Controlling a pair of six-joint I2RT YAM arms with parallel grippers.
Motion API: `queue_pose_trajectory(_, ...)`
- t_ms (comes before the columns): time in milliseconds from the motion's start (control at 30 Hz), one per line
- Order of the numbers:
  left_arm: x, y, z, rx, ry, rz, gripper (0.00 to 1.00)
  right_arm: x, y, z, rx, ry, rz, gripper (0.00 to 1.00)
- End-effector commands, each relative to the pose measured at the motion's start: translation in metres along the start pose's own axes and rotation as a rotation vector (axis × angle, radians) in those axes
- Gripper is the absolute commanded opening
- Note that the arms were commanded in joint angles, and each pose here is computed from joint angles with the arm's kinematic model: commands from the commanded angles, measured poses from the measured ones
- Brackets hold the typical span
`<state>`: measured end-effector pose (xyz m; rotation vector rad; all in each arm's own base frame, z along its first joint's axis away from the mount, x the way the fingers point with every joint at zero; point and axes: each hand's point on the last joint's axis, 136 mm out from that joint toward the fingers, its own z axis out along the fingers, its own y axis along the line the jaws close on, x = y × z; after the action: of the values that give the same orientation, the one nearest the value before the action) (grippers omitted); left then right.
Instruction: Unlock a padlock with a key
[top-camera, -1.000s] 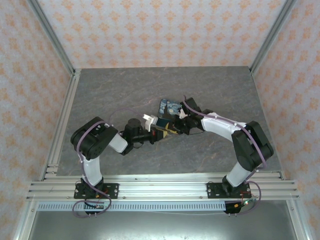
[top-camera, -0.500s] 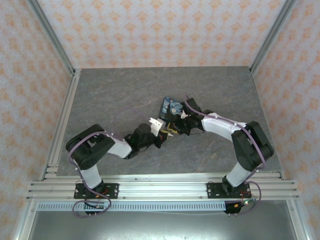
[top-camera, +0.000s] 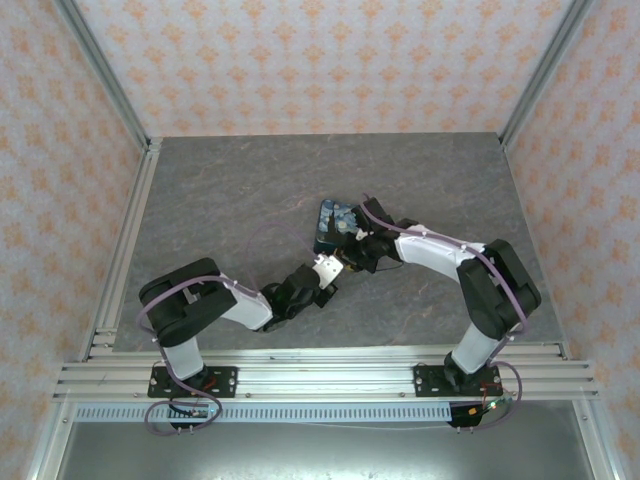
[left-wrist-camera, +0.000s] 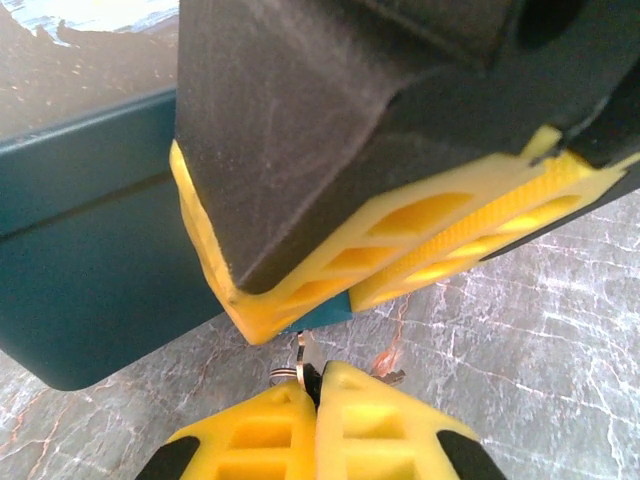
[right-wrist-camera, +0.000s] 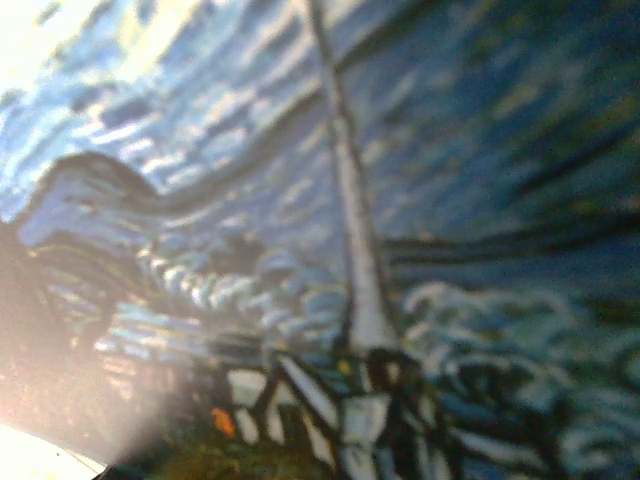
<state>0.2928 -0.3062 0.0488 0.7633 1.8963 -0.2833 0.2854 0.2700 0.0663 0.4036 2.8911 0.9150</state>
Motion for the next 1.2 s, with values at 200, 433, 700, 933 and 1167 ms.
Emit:
queue_pose_trajectory(200, -0.026, -0.024, 0.003, 0.156, -0.151, -0.162, 0.0, 0.033, 0.003, 0.015, 0.004, 0.118, 0.072, 0.27)
queue_pose_trajectory(433, -0.022, -0.017, 0.005, 0.163, -0.149, -0.206, 0.0, 0.027, 0.001, 0.011, 0.01, 0.068, 0.076, 0.37)
queue_pose_trajectory(700, -0.017, -0.015, 0.008, 0.16, -0.141, -0.231, 0.0, 0.018, -0.002, -0.007, 0.042, -0.022, 0.056, 0.43)
queue_pose_trajectory(933, -0.016, -0.011, 0.009, 0.155, -0.138, -0.249, 0.0, 0.008, -0.006, -0.03, 0.091, -0.114, 0.014, 0.44)
queue_pose_trajectory(1167, -0.014, -0.009, 0.011, 0.146, -0.133, -0.258, 0.0, 0.004, -0.009, -0.039, 0.16, -0.146, -0.038, 0.44)
